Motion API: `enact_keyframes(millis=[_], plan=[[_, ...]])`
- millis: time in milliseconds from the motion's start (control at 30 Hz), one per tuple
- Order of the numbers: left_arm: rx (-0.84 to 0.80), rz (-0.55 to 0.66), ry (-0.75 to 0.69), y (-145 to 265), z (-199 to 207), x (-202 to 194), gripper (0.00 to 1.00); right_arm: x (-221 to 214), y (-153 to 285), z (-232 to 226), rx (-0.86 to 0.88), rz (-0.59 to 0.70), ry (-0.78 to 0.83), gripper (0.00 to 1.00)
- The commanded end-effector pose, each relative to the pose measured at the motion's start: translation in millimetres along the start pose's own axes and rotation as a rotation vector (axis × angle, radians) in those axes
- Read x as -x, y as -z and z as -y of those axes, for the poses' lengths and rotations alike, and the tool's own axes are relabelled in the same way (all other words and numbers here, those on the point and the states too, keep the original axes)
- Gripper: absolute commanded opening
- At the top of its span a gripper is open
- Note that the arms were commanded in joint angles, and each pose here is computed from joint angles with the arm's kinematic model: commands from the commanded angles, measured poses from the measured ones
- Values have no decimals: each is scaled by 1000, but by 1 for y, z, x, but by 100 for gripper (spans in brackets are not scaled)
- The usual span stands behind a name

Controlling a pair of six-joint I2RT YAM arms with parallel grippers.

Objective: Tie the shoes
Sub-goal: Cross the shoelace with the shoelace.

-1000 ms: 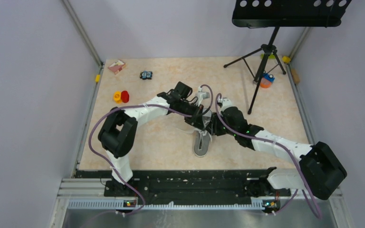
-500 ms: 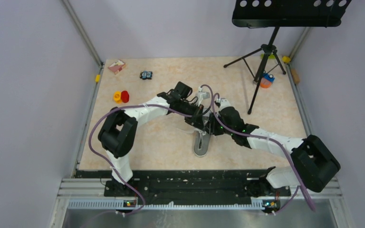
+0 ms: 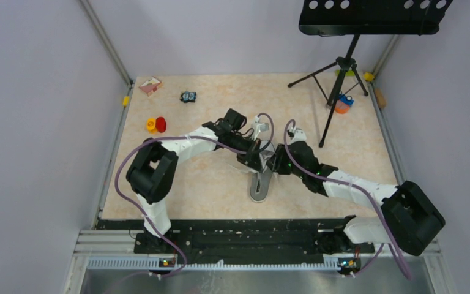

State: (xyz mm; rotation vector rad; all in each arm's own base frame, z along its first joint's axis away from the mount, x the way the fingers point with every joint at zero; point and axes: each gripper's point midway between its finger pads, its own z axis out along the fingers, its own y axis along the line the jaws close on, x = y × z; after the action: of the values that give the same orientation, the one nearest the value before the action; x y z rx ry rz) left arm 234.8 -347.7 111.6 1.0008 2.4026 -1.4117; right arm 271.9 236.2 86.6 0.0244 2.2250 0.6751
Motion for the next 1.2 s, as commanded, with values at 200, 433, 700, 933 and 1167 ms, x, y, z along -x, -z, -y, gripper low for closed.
enact_keyframes(millis=[200, 433, 700, 933, 1167], plan=[[-36, -19, -9, 0, 2, -12, 0, 5, 8, -3, 43, 64, -118, 34], [-28, -31, 2, -3, -3, -14, 0, 3, 22, -6, 71, 51, -88, 34], [-40, -27, -2, -4, -2, -11, 0, -3, 37, -10, 108, 14, -52, 37], [-48, -35, -4, -4, -1, -10, 0, -4, 40, -13, 112, -13, -24, 38], [-55, -46, -1, -3, 1, -14, 0, 15, 43, -2, 33, 78, -68, 39]])
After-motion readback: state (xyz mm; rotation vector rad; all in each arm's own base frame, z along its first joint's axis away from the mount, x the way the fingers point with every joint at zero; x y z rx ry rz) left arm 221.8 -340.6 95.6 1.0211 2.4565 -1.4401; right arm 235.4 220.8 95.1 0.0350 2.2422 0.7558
